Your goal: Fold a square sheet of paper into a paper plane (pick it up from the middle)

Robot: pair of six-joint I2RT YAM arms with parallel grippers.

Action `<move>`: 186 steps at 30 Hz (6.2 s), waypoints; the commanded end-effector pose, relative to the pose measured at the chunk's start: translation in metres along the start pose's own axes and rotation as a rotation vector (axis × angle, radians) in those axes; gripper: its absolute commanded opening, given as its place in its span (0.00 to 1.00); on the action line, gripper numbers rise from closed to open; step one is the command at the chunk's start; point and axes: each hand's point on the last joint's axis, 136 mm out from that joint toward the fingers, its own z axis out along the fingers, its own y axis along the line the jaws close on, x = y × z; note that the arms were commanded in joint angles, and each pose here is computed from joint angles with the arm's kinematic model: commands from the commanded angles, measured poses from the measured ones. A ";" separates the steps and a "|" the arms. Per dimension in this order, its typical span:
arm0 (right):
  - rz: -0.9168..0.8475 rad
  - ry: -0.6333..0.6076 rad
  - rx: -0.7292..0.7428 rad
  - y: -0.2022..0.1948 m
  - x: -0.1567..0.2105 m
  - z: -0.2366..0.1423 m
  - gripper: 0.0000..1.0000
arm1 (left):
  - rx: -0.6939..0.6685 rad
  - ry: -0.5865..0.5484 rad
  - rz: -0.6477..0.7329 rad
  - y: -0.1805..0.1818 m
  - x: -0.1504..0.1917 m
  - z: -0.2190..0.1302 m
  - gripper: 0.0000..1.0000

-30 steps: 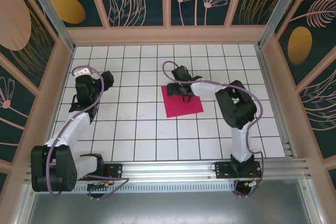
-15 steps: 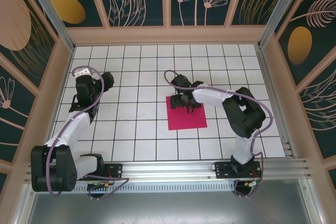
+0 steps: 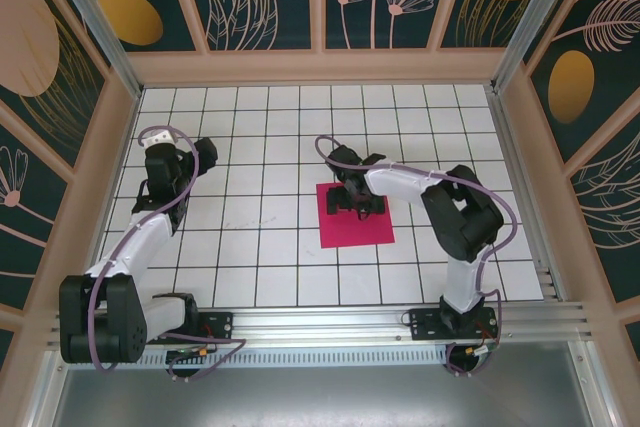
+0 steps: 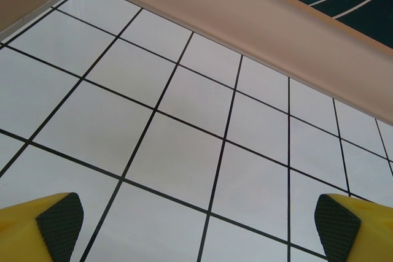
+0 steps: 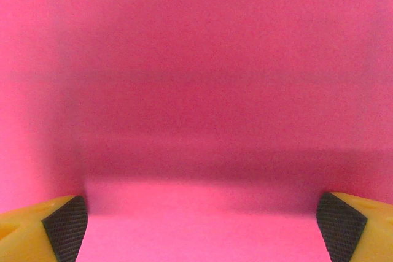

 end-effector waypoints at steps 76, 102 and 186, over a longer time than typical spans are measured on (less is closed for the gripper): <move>0.073 -0.250 -0.280 -0.006 -0.088 -0.004 0.77 | 0.478 0.431 -0.182 -0.162 0.122 0.021 0.86; -0.023 -0.086 -0.178 -0.019 -0.053 0.054 0.70 | 0.625 0.657 -0.236 -0.234 0.181 0.027 0.56; -0.113 0.065 -0.098 -0.029 -0.010 0.116 0.75 | 0.594 0.885 -0.166 -0.262 0.254 0.068 0.12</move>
